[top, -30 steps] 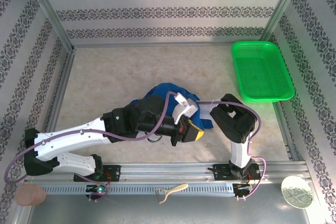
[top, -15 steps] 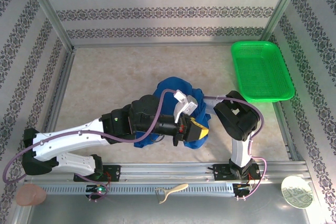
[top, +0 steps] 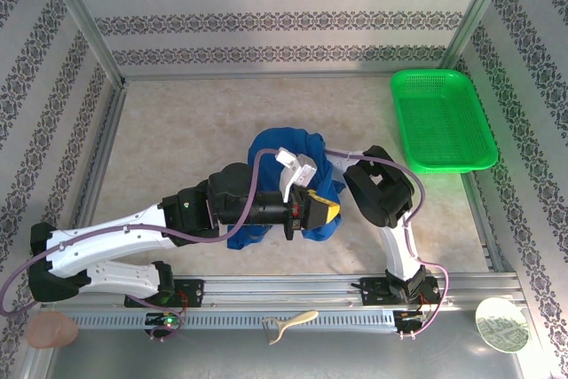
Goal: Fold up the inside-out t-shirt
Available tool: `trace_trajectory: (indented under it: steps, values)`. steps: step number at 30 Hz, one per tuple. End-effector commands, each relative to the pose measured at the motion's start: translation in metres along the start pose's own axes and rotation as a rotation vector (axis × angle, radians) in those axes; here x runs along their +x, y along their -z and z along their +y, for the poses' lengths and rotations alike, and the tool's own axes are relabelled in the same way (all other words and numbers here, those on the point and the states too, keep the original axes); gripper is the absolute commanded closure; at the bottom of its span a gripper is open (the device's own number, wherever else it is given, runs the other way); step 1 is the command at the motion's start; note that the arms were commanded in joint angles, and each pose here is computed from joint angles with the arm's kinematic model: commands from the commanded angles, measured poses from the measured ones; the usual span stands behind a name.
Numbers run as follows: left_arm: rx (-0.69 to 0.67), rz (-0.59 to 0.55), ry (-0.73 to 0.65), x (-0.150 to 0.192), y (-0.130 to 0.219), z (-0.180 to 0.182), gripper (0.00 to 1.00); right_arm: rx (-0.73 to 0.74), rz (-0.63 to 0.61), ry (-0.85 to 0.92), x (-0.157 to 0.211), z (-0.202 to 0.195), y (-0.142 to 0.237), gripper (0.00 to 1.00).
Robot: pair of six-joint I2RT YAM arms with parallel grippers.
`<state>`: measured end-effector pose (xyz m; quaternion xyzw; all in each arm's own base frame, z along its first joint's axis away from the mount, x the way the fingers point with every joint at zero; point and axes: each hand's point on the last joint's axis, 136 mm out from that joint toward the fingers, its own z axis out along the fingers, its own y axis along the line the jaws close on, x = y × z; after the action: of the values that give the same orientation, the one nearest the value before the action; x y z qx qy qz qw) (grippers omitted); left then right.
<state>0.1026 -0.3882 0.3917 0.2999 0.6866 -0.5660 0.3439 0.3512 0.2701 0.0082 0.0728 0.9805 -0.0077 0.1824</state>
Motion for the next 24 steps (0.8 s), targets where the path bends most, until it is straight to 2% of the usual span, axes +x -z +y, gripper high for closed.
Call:
trace_trajectory:
  steps: [1,2,4,5,7,8,9,12,15,17,20,24]
  values:
    - [0.062,-0.109,-0.006,-0.029,0.014,-0.018,1.0,0.275,0.354,0.12,0.102,-0.067,-0.037,0.11]
    - [0.063,-0.119,-0.005,-0.031,0.016,-0.018,1.0,0.282,0.37,0.117,0.108,-0.07,-0.039,0.13]
    - [0.058,-0.134,-0.004,-0.035,0.02,-0.017,1.0,0.244,0.404,0.112,0.118,-0.07,-0.044,0.33]
    - [0.057,-0.139,-0.006,-0.036,0.022,-0.017,1.0,0.218,0.415,0.105,0.121,-0.071,-0.046,0.45]
    - [0.045,-0.149,-0.002,-0.038,0.024,-0.014,1.0,0.169,0.421,0.06,0.126,-0.074,-0.05,0.82]
    - [0.04,-0.154,-0.001,-0.038,0.026,-0.012,1.0,0.132,0.419,0.043,0.126,-0.072,-0.052,0.95]
    - [0.03,-0.16,0.004,-0.039,0.027,-0.009,1.0,0.095,0.414,0.029,0.124,-0.068,-0.051,1.0]
    - [-0.02,-0.185,0.028,-0.042,0.034,0.006,1.0,-0.006,0.358,0.087,0.106,-0.05,-0.04,1.0]
    - [-0.15,-0.256,0.081,-0.054,0.052,0.045,1.0,-0.119,0.245,0.212,0.077,-0.024,-0.006,1.0]
    - [-0.254,-0.338,0.146,-0.069,0.075,0.089,1.0,-0.171,0.159,0.269,0.058,-0.016,0.023,1.0]
    - [-0.438,-0.472,0.284,-0.083,0.12,0.176,1.0,-0.274,0.056,0.324,0.039,-0.005,0.07,1.0]
    - [-0.572,-0.598,0.559,-0.072,0.171,0.306,1.0,-0.426,-0.028,0.355,0.032,0.001,0.129,1.0]
